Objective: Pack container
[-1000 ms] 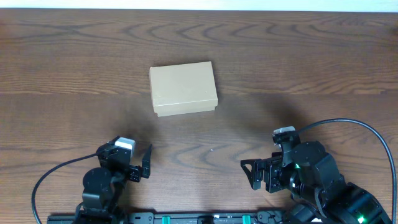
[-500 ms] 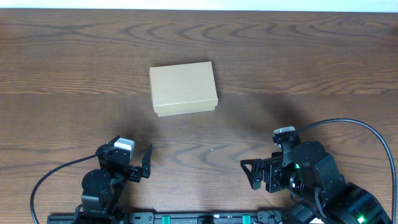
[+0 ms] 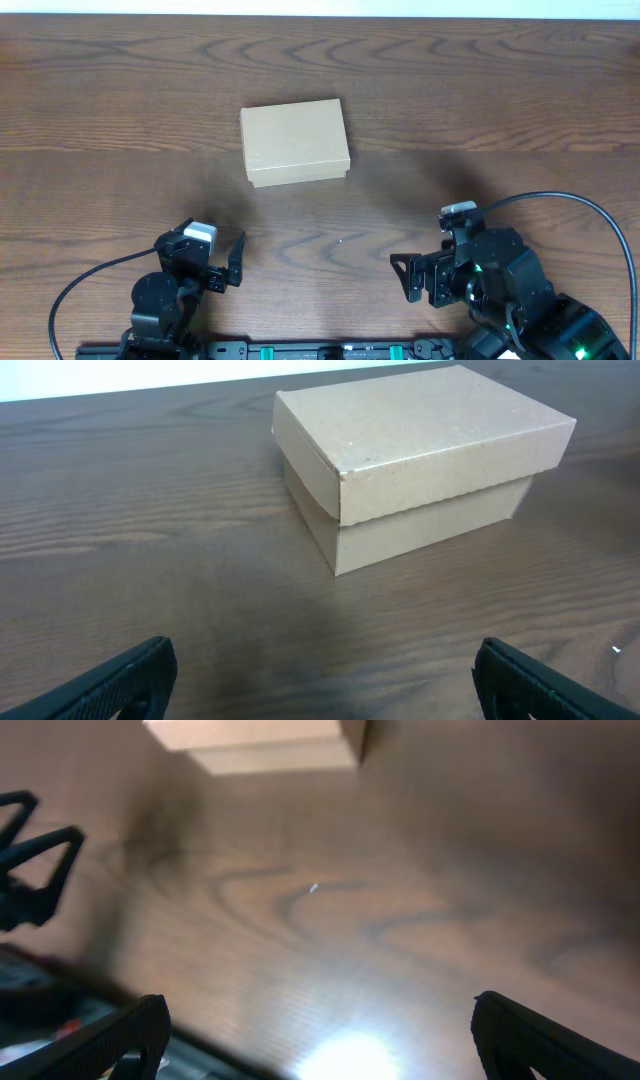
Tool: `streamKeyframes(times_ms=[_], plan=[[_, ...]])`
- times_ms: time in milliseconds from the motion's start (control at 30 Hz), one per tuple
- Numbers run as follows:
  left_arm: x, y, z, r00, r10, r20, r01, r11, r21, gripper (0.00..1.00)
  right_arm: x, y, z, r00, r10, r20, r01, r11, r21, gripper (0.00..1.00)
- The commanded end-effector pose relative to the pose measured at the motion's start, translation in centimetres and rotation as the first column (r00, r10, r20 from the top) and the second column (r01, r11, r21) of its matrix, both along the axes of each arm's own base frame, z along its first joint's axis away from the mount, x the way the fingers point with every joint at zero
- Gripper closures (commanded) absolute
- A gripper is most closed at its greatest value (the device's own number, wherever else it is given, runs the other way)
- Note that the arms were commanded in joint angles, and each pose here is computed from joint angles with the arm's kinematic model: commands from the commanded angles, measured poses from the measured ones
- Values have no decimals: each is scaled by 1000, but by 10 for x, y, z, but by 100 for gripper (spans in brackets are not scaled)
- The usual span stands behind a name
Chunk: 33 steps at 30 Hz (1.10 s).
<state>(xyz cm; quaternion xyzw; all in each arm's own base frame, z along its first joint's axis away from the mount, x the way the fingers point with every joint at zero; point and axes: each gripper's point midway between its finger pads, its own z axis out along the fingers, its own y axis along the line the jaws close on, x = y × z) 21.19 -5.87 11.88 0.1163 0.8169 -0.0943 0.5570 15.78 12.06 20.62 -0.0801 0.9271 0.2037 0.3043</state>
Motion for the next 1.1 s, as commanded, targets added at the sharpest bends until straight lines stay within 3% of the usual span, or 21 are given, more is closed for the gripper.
streamKeyframes(times_ms=[0,167,400,667,1067], plan=[[-1,-2,-8,1000,-6,-16,6,1000,-13,5,15,-19,-1,985,31,169,-5,988,-153,1],[-1,-2,-8,1000,-6,-16,6,1000,-13,5,22,-20,-14,929,133,344,-64,977,-205,1],[-1,-2,-8,1000,-6,-16,6,1000,-13,5,26,-14,-64,899,116,422,-62,988,-138,1],[-1,-2,-8,1000,-6,-16,6,1000,-13,5,24,-10,-110,913,49,406,-39,999,-34,1],[-1,-2,-8,1000,-6,-16,6,1000,-13,5,24,-8,-97,894,26,447,-38,999,18,1]])
